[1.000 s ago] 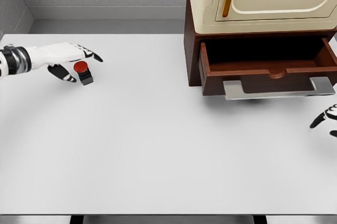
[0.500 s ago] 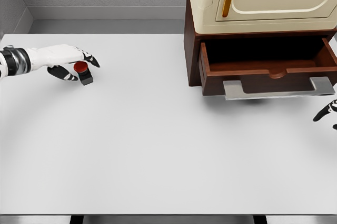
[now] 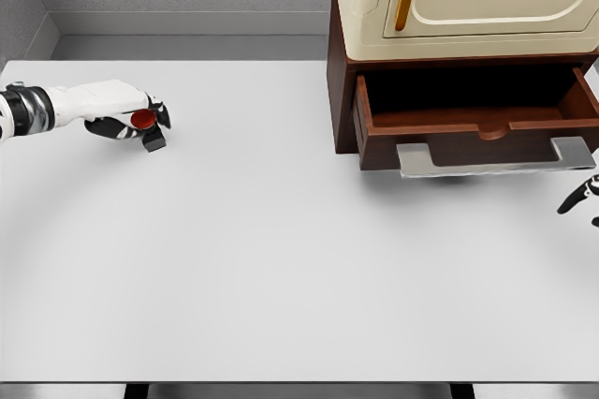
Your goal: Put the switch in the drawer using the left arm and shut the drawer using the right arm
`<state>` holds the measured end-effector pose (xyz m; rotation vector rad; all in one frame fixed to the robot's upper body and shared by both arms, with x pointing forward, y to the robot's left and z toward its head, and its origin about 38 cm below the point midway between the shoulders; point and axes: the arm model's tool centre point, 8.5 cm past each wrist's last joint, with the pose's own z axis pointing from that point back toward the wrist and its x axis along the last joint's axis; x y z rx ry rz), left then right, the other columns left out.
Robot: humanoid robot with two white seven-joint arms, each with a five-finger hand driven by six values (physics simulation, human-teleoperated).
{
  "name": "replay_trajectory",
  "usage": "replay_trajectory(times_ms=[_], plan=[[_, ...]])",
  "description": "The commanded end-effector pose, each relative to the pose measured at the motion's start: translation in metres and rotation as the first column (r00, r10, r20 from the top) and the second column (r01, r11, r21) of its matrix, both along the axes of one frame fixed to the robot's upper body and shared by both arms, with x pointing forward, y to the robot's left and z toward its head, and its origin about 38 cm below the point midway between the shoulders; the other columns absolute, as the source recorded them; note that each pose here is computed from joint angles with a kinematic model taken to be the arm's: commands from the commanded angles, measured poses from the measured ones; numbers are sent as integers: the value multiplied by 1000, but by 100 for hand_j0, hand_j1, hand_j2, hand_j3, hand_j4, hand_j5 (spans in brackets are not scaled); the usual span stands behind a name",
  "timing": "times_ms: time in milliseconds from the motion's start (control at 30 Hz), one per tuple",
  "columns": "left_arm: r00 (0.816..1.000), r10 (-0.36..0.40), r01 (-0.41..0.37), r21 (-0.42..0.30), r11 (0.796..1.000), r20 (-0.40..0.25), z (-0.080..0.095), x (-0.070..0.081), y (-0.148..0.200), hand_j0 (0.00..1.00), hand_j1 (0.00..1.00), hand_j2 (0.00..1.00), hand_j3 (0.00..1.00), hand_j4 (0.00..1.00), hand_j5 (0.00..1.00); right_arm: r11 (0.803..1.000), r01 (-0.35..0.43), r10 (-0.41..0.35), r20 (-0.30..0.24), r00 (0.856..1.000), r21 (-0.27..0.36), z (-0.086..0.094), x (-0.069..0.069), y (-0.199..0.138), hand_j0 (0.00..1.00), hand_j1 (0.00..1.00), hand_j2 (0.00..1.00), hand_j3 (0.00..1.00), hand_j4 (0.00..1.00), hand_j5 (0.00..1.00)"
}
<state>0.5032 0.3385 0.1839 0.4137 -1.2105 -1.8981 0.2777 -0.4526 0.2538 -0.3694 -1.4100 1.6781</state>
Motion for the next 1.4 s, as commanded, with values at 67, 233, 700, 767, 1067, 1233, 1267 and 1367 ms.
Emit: replay_trajectory(times_ms=[67, 233, 700, 767, 1067, 1233, 1267, 1367], plan=[[1000, 3, -3, -5, 1000, 0, 0, 0, 0, 39, 39, 39, 39, 39, 39, 1000, 1, -1, 0, 1000, 6, 1, 0, 0, 59, 59, 59, 59, 59, 59], [1000, 1, -1, -5, 1000, 2, 1, 0, 0, 35, 35, 35, 35, 35, 35, 1000, 0, 0, 0, 1000, 5, 1, 0, 0, 59, 59, 59, 59, 59, 59], [983, -160, 160, 6, 987, 92, 44, -16, -33, 35, 35, 35, 35, 35, 35, 1000, 0, 0, 0, 1000, 5, 1, 1, 1, 59, 59, 59, 59, 59, 59], [970, -210, 211, 6, 978, 123, 54, -21, -49, 35, 35, 35, 35, 35, 35, 1000, -2, 2, -2, 1000, 6, 1, 1, 1, 59, 59, 59, 59, 59, 59], [872, -432, 447, -15, 894, 228, 90, -60, -119, 35, 35, 35, 35, 35, 35, 1000, -8, 8, -2, 1000, -5, 3, 2, 1, 59, 59, 59, 59, 59, 59], [846, -472, 499, -59, 864, 248, 101, -71, -131, 35, 35, 35, 35, 35, 35, 1000, -8, 8, -3, 1000, -5, 3, 2, 1, 59, 59, 59, 59, 59, 59], [845, -473, 505, -78, 860, 251, 104, -72, -132, 35, 35, 35, 35, 35, 35, 1000, -8, 8, -3, 1000, -5, 3, 2, 1, 59, 59, 59, 59, 59, 59], [839, -476, 517, -113, 849, 262, 112, -72, -135, 35, 35, 35, 35, 35, 35, 1000, -8, 8, -2, 1000, -5, 3, 2, 1, 59, 59, 59, 59, 59, 59]])
